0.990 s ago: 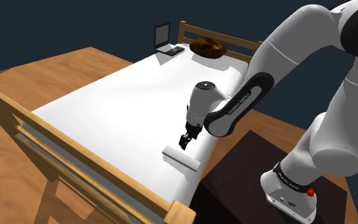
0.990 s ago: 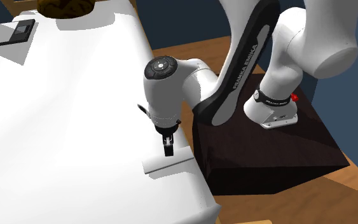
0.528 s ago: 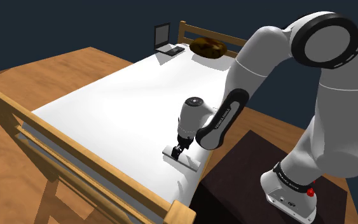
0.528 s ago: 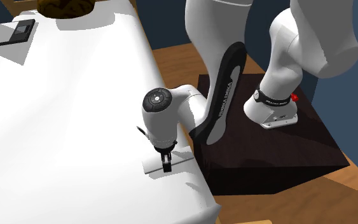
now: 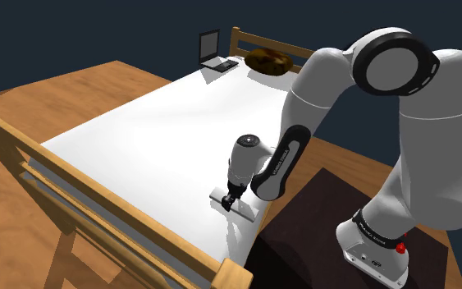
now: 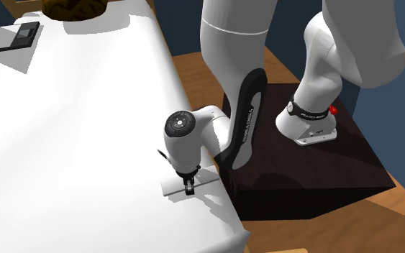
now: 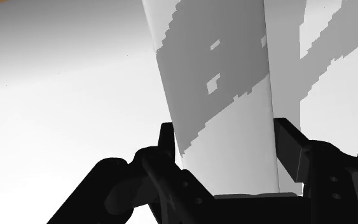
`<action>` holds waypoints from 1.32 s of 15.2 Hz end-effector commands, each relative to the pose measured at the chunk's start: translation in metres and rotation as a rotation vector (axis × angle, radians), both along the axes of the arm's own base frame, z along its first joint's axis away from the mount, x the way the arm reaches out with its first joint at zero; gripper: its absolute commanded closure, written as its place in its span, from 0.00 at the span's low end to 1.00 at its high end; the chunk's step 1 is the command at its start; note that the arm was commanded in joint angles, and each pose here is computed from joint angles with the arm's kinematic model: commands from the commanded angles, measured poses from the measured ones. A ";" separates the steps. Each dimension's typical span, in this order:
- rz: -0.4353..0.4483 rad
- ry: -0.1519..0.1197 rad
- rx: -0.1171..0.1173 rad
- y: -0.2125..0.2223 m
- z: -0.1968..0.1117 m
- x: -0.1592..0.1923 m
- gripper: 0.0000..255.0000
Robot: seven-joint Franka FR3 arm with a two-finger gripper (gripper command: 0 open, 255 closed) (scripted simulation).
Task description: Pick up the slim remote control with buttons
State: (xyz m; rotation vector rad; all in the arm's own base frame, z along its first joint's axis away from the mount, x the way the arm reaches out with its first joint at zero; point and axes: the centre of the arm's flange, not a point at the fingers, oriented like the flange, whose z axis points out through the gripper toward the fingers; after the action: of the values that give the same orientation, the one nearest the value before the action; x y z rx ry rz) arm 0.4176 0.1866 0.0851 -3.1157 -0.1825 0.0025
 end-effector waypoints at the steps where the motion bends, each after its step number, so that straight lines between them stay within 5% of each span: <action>1: -0.001 0.001 -0.001 0.000 -0.001 0.000 1.00; 9: -0.001 0.001 -0.001 -0.001 -0.001 0.000 1.00; 20: -0.001 0.001 -0.001 -0.001 0.057 0.000 1.00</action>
State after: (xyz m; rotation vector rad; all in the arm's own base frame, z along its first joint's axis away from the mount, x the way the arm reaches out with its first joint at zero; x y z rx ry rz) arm 0.4176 0.1854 0.1352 -3.1160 -0.1816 0.0036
